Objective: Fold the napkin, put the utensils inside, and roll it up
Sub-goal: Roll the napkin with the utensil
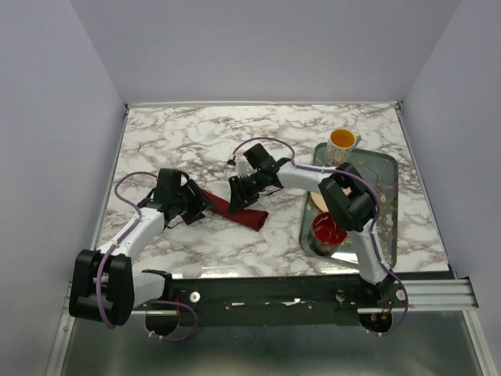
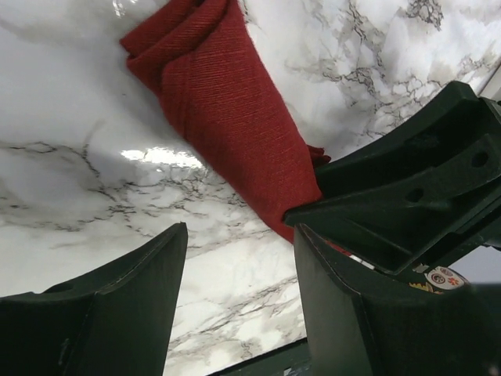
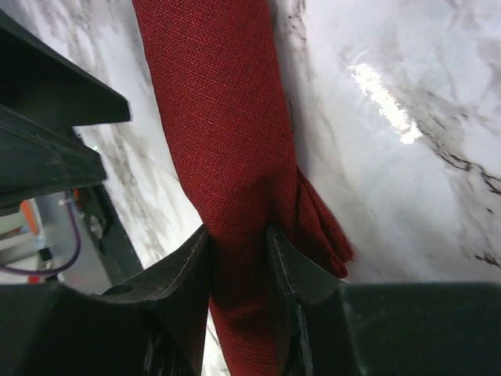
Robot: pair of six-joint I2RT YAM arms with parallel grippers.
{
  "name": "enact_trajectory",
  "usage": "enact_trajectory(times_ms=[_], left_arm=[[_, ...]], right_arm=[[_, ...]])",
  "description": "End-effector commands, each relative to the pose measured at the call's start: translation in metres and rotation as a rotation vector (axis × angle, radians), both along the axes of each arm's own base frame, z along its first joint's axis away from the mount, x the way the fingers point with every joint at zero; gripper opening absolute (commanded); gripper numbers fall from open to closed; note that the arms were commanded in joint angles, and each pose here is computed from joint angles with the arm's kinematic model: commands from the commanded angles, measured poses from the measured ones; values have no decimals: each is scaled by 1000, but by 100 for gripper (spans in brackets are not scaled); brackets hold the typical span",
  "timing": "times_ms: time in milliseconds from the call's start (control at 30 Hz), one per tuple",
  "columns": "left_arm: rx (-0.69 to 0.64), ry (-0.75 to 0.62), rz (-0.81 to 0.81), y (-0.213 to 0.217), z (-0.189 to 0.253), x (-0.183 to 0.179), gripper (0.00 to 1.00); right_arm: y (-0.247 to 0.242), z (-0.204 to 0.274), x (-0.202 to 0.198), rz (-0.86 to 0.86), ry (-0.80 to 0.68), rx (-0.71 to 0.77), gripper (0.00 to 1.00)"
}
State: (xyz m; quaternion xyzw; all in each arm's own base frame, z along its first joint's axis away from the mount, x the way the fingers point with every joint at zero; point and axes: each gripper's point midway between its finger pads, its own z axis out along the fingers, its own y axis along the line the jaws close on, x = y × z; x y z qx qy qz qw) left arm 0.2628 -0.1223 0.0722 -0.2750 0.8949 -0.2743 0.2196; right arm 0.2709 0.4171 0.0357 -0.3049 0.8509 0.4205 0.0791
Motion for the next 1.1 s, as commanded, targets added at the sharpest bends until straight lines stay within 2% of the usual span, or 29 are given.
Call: enact_trajectory(times_ms=[0, 167, 467, 633, 767, 933, 1000, 1033, 1067], left_arm=[[-61, -6, -35, -24, 2, 7, 64], [-59, 20, -48, -32, -9, 10, 63], [-66, 36, -27, -34, -20, 18, 62], [-60, 6, -35, -34, -11, 21, 63], [-51, 23, -32, -32, -18, 19, 64], [-43, 66, -31, -33, -37, 19, 63], [-39, 59, -30, -32, -38, 22, 62], [-32, 64, -28, -32, -41, 23, 62], [-28, 67, -29, -31, -42, 23, 62]], right_arm=[[-4, -18, -18, 37, 164, 10, 40], [-11, -23, -13, 25, 188, 11, 44], [-14, -16, -1, -3, 100, -17, 49], [-14, -23, -4, 12, 127, -20, 47], [-9, -24, -12, 37, 191, 12, 46], [-11, -26, -8, 23, 189, 3, 46], [-12, -22, -3, 12, 136, -12, 49], [-16, -21, -4, 9, 110, -63, 52], [-24, -29, 7, -25, 13, -164, 57]])
